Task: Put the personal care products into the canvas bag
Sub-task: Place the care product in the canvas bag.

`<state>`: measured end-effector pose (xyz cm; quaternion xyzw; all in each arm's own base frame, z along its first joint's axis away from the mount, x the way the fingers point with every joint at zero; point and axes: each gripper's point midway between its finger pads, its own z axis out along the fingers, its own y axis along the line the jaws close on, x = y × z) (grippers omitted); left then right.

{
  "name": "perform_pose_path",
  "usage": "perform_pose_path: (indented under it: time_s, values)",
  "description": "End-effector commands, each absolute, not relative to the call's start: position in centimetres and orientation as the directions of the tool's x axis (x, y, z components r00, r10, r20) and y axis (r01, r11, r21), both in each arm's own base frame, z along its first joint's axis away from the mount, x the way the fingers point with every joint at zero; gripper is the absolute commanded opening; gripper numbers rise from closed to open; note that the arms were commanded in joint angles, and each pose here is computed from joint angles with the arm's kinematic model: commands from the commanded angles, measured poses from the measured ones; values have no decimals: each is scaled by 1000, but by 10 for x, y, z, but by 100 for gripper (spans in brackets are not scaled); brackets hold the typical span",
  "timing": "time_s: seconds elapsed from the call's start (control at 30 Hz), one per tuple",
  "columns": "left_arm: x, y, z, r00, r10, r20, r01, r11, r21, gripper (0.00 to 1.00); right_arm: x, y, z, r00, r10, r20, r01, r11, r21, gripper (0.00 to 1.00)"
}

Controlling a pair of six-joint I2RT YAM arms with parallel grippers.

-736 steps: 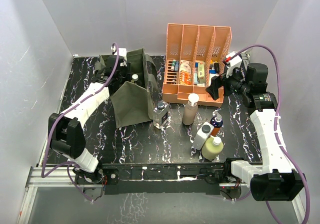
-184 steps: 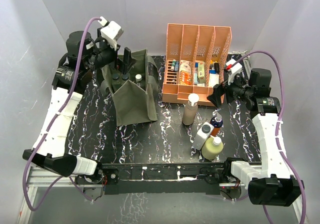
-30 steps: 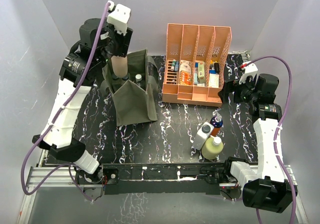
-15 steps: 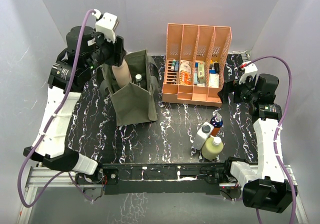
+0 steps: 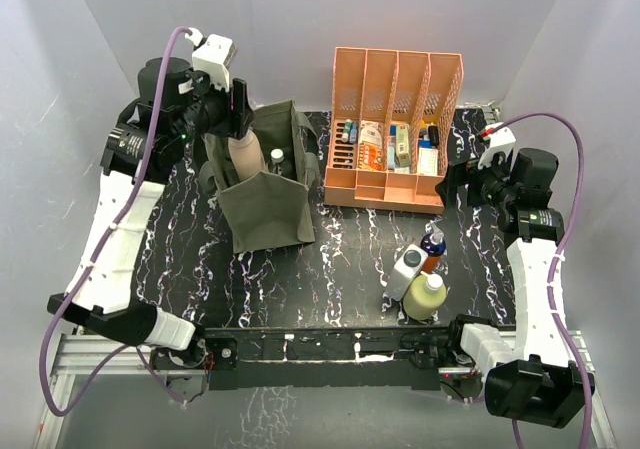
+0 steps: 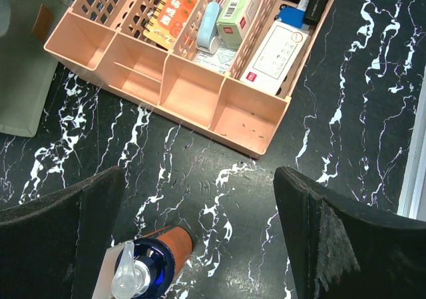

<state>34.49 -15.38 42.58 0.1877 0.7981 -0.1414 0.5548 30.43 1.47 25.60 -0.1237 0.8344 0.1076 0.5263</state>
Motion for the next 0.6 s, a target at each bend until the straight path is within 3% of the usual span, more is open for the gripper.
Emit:
perform_pose_path:
  time_s: [0.0, 0.57]
  values:
    - [355, -163, 463, -197, 56, -979, 474, 879, -45, 0, 308, 14, 280, -332, -106, -937, -327, 945, 9, 99]
    - [385, -176, 413, -298, 105, -949, 477, 877, -53, 0, 308, 15, 279, -331, -106, -938, -329, 944, 9, 99]
